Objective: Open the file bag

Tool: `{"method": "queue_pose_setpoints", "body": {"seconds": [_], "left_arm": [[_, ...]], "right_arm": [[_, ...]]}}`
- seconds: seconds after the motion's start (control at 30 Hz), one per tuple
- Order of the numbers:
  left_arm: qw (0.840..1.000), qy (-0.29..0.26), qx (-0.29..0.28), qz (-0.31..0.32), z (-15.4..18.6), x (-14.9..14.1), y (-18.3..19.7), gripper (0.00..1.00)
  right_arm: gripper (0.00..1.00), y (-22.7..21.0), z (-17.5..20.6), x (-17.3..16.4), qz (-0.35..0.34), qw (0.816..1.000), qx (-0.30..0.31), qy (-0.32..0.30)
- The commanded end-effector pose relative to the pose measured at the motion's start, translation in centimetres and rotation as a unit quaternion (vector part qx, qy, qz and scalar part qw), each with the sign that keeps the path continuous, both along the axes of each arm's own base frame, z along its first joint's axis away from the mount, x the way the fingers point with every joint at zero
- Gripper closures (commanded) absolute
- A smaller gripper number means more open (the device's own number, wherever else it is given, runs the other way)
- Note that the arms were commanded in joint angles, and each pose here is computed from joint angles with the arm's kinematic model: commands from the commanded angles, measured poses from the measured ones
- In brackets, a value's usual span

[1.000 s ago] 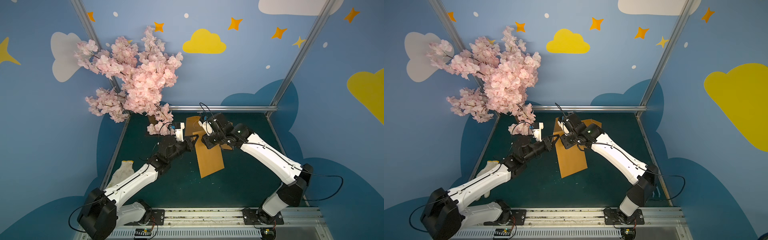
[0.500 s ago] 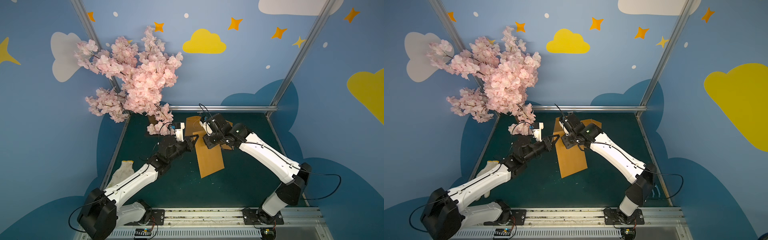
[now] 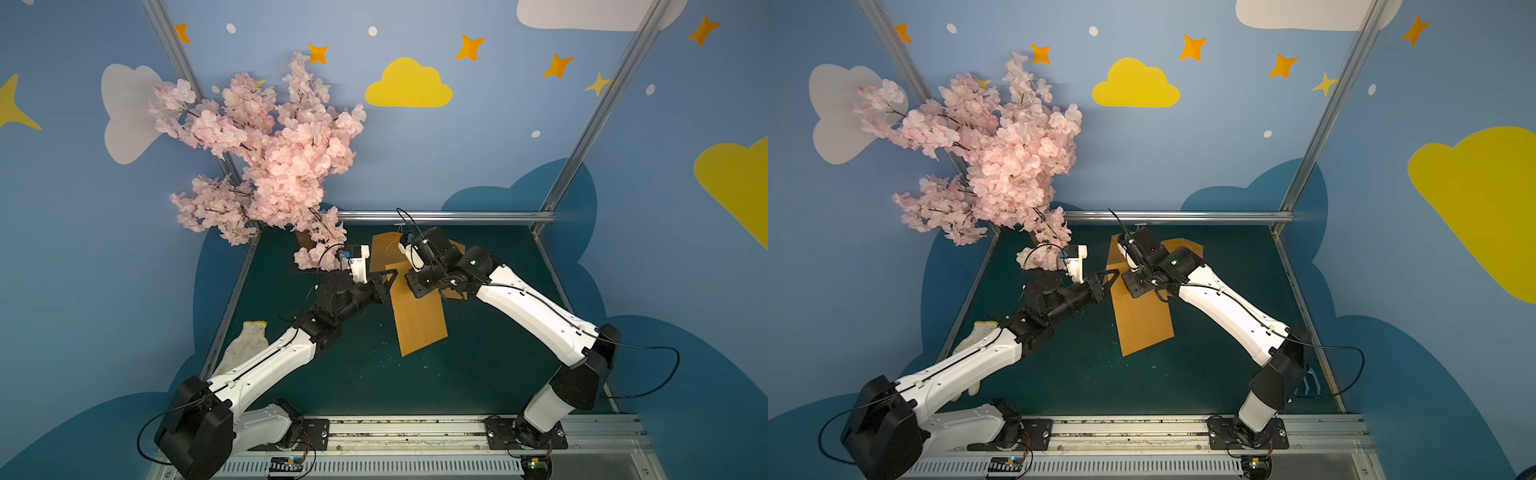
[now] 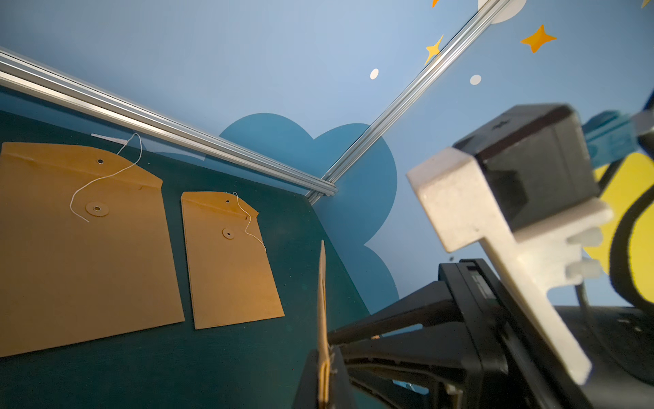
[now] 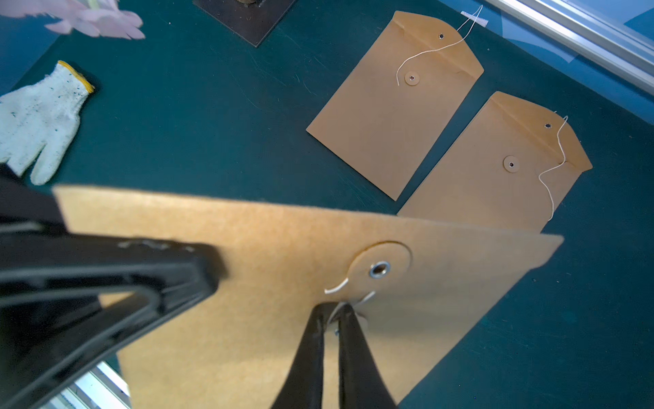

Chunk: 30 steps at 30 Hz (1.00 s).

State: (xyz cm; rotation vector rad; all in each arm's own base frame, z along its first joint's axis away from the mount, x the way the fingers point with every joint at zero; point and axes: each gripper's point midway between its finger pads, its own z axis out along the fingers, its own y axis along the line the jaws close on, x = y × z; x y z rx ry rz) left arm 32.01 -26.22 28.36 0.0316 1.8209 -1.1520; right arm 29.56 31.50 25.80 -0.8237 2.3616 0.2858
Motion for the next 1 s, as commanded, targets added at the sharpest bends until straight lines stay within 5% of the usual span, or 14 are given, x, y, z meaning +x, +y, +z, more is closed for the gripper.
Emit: {"method": "queue_pose_setpoints", "body": {"seconds": [0.0,0.97], "left_arm": [[0.999,-0.026,-0.014,-0.011,2.1,-0.3,-0.3,0.97],[0.999,-0.015,-0.013,-0.030,0.5,-1.1,-0.5,0.98]], "right_arm": [[0.94,0.4,0.7,0.0,0.003,1.000,0.004,-0.005],[1.00,-2.8,2.1,2.0,-0.057,0.997,-0.005,-0.053]]}}
